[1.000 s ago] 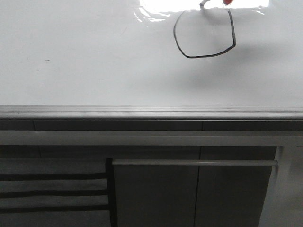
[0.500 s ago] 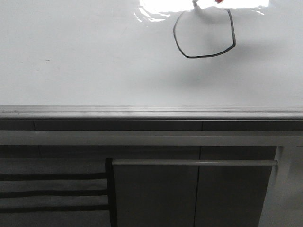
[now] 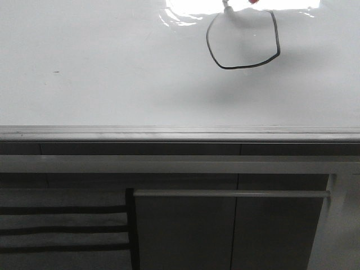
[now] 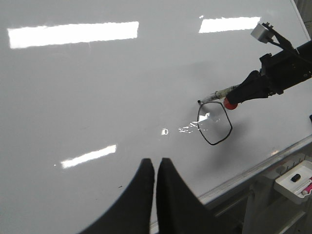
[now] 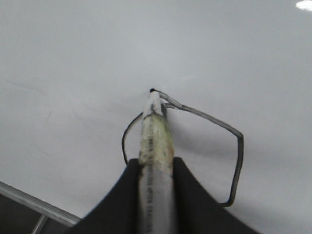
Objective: Write number 0 on whiteboard
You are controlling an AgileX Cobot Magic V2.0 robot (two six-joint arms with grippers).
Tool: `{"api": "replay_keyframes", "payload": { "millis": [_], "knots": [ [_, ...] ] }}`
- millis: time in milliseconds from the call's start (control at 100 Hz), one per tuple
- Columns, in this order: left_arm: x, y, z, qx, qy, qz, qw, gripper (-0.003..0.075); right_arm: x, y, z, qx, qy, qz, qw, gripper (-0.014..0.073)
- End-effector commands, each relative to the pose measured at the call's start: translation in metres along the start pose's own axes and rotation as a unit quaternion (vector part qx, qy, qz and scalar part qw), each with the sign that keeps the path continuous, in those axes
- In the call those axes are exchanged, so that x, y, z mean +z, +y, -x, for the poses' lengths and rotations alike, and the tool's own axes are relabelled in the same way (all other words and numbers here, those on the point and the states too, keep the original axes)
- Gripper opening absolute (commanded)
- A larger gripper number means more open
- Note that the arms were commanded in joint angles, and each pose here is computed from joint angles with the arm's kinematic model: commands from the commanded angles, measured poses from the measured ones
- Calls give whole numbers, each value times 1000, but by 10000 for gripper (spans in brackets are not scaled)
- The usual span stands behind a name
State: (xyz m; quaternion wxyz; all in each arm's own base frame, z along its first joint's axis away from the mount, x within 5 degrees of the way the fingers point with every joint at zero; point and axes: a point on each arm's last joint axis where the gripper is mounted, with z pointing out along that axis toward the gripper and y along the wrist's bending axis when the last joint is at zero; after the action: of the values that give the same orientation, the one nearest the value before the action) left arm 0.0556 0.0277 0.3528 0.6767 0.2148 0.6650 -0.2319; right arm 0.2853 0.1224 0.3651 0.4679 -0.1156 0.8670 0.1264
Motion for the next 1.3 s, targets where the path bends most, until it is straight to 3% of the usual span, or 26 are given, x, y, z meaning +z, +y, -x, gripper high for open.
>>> {"api": "replay_keyframes", "payload": {
  "millis": [0, 200, 470, 560, 630, 810, 1080, 1180, 1290],
  "knots": [
    [0, -2, 10, 6, -28, -9, 1000, -20, -24, -1, 18, -5, -60, 1, 998, -47],
    [0, -2, 10, 4, -26, -11, 1000, -20, -90, 0, 23, -2, -96, 6, 995, -48],
    [0, -5, 7, -15, -11, -27, 999, -20, -181, -3, 4, -35, -119, 4, 992, -48],
    [0, -7, 7, -25, -7, -39, 999, -20, -197, 0, -10, -51, -93, 30, 994, -48],
    [1, -12, 9, -32, -14, -60, 998, -19, -203, 8, -24, -65, -70, 80, 992, -48],
    [12, -39, 12, 31, -13, -141, 989, 4, -197, 32, -63, -97, -38, 233, 967, -47],
    [48, -91, 12, 75, 41, -232, 969, 358, -195, 54, -95, -180, -27, 351, 919, -47],
    [59, -106, 16, 78, 59, -252, 963, 372, -197, 60, -96, -220, -41, 371, 901, -47],
    [67, -124, 23, 93, 81, -292, 948, 372, -191, 66, -99, -240, -19, 383, 892, -47]
  ]
}}
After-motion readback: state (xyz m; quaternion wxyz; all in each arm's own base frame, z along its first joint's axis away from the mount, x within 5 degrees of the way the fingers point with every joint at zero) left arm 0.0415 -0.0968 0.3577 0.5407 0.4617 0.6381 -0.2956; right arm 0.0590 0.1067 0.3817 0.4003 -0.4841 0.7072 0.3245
